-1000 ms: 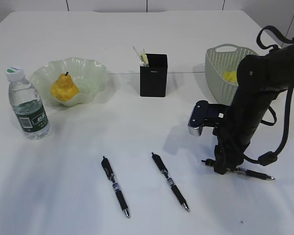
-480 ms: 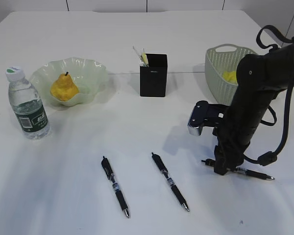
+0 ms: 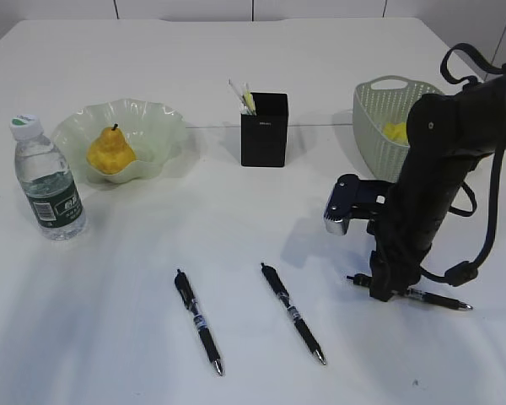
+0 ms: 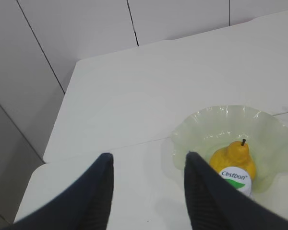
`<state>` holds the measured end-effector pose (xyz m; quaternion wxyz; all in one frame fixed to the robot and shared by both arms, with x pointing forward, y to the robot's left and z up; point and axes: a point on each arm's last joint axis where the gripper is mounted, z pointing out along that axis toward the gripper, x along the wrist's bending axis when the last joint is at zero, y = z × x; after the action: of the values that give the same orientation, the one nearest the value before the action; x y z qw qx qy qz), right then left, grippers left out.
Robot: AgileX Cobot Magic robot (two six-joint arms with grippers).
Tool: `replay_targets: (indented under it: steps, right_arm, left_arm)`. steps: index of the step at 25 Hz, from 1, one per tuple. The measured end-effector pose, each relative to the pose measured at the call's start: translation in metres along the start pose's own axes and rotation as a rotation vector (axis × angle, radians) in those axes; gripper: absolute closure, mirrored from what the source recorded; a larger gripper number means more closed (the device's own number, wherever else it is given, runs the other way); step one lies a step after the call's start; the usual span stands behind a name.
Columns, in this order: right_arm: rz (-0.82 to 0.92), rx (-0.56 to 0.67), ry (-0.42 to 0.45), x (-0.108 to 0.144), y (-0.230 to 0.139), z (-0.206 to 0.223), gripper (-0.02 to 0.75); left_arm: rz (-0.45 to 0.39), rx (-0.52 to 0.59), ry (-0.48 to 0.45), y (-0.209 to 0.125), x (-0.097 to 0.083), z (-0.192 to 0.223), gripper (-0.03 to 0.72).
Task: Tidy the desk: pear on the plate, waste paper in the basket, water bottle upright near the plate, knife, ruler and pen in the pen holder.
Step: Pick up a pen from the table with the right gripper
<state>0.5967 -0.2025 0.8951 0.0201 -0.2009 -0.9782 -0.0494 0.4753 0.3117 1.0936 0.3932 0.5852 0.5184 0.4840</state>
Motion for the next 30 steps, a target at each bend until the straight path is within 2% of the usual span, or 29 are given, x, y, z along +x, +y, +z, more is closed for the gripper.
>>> replay_targets:
  steps: [12, 18, 30]
  right_arm:
    - [-0.004, 0.006, -0.002, -0.0001, -0.0006, 0.0, 0.617]
    - [0.064, 0.002, 0.003, 0.0003, -0.0001, 0.0, 0.645]
    - [0.467, -0.006, 0.003, 0.0001, 0.0006, 0.0001, 0.646]
  left_arm:
    - [0.0, 0.0, 0.0, 0.0, 0.0, 0.0, 0.347]
    - [0.0, 0.0, 0.0, 0.0, 0.0, 0.0, 0.347]
    - [-0.012, 0.0, 0.001, 0.0, 0.0001, 0.0, 0.347]
